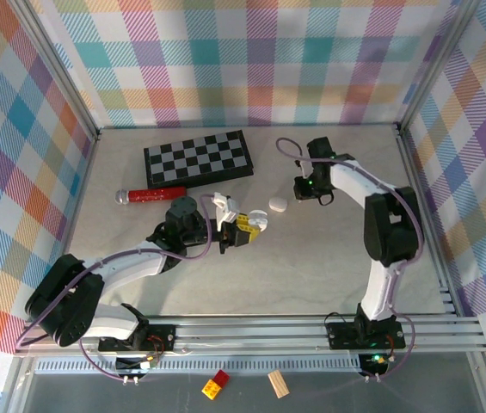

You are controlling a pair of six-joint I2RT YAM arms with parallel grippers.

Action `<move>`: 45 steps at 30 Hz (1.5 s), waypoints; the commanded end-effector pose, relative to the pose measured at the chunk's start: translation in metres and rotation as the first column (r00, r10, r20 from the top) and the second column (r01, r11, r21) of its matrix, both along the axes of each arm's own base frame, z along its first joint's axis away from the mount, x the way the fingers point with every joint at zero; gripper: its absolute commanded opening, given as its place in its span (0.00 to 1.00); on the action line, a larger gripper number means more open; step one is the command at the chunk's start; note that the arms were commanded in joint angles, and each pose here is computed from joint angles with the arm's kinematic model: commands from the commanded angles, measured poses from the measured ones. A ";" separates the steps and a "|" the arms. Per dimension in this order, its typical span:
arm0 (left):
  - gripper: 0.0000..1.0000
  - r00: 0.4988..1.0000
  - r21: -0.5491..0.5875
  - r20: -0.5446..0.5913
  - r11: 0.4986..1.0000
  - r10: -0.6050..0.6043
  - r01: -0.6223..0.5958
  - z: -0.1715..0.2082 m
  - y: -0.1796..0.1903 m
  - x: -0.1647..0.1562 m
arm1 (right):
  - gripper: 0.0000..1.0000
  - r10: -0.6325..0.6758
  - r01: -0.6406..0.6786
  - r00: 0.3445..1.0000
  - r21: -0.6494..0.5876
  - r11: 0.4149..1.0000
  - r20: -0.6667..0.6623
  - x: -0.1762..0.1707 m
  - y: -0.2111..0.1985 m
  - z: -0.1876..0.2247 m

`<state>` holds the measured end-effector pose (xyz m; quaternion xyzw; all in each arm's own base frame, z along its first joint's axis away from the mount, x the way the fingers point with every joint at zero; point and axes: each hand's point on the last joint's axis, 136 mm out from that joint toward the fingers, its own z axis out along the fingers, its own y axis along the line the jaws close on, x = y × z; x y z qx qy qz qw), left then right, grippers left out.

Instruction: Insert the wireless bluetooth earbuds into the charging case

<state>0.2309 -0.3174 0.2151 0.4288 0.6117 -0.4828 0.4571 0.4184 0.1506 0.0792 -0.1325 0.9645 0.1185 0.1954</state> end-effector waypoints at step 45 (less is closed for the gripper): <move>0.18 0.995 0.028 -0.082 0.998 0.056 -0.054 0.012 -0.022 0.044 | 0.18 0.304 -0.479 0.754 0.171 0.861 0.582 -0.139 0.104 0.194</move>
